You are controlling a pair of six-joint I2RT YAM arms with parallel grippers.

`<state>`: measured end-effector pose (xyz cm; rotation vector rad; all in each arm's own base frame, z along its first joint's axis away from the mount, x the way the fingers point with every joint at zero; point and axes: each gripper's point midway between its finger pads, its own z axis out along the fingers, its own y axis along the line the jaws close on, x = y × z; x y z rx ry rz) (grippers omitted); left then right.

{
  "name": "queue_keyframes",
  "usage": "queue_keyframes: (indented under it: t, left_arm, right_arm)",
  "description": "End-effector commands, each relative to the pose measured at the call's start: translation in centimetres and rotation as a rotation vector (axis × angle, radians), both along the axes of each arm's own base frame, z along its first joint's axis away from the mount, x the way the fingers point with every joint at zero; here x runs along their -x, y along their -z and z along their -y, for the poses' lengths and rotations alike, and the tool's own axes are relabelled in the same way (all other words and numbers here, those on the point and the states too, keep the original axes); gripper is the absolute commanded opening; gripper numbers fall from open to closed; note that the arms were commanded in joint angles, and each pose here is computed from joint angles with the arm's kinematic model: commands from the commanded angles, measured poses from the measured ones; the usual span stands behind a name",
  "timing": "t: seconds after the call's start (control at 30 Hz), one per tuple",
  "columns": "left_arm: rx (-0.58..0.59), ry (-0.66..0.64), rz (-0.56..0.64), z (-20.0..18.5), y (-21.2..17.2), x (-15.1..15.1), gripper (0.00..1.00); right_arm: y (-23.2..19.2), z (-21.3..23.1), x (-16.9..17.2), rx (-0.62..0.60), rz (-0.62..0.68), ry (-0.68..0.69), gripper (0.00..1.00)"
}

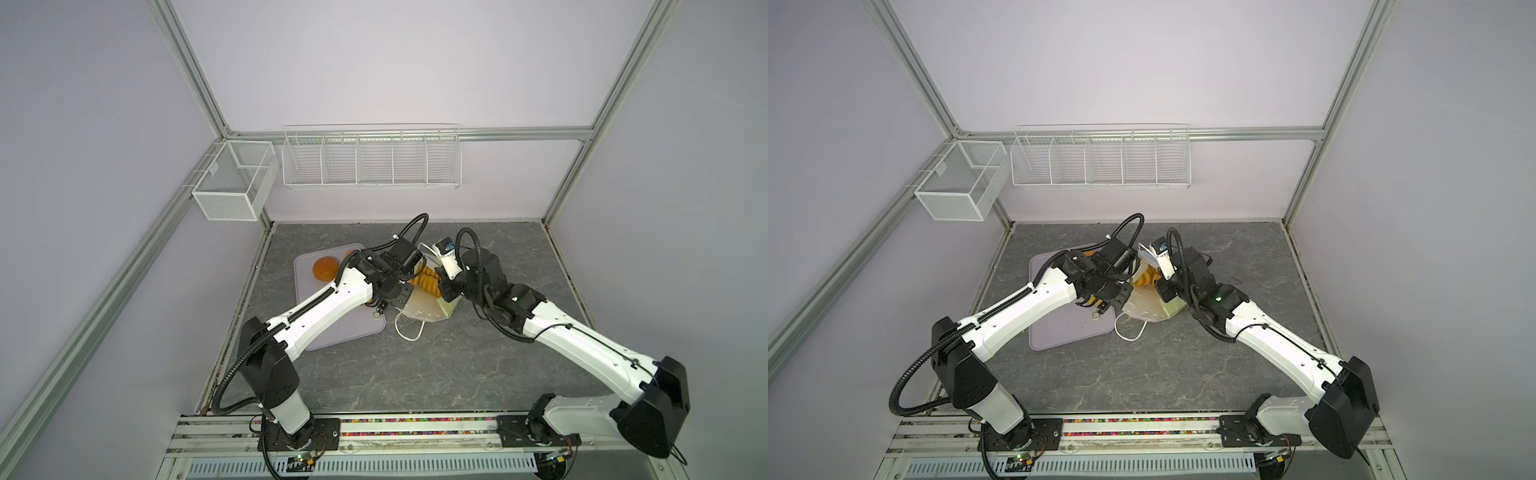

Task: Take the fake bread out of the paper bag
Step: 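Pinch a striped yellow bread inside the bag with the left gripper's tongs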

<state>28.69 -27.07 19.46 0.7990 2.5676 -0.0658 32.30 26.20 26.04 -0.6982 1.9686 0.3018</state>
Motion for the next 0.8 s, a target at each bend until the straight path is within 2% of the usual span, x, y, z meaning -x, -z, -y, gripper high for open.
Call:
queue_keyframes:
  t: [0.0, 0.07, 0.27, 0.77]
  left_arm:
    - [-0.010, -0.021, 0.021, -0.3, -0.2, -0.3, 0.26]
    - [-0.035, -0.025, 0.032, -0.5, 0.1, -0.6, 0.32]
    - [-0.097, -0.034, 0.048, -0.5, 1.1, -1.9, 0.37]
    - [-0.230, -0.011, -0.011, -0.2, 5.2, -3.1, 0.39]
  right_arm:
    - [-1.0, -0.4, 0.1, -0.038, 0.032, -0.016, 0.07]
    - [-1.0, -0.5, 0.2, -0.041, 0.029, -0.022, 0.07]
    - [-1.1, -0.7, 0.4, -0.048, 0.026, -0.037, 0.07]
    - [-1.0, -1.0, 1.0, -0.044, 0.028, -0.082, 0.07]
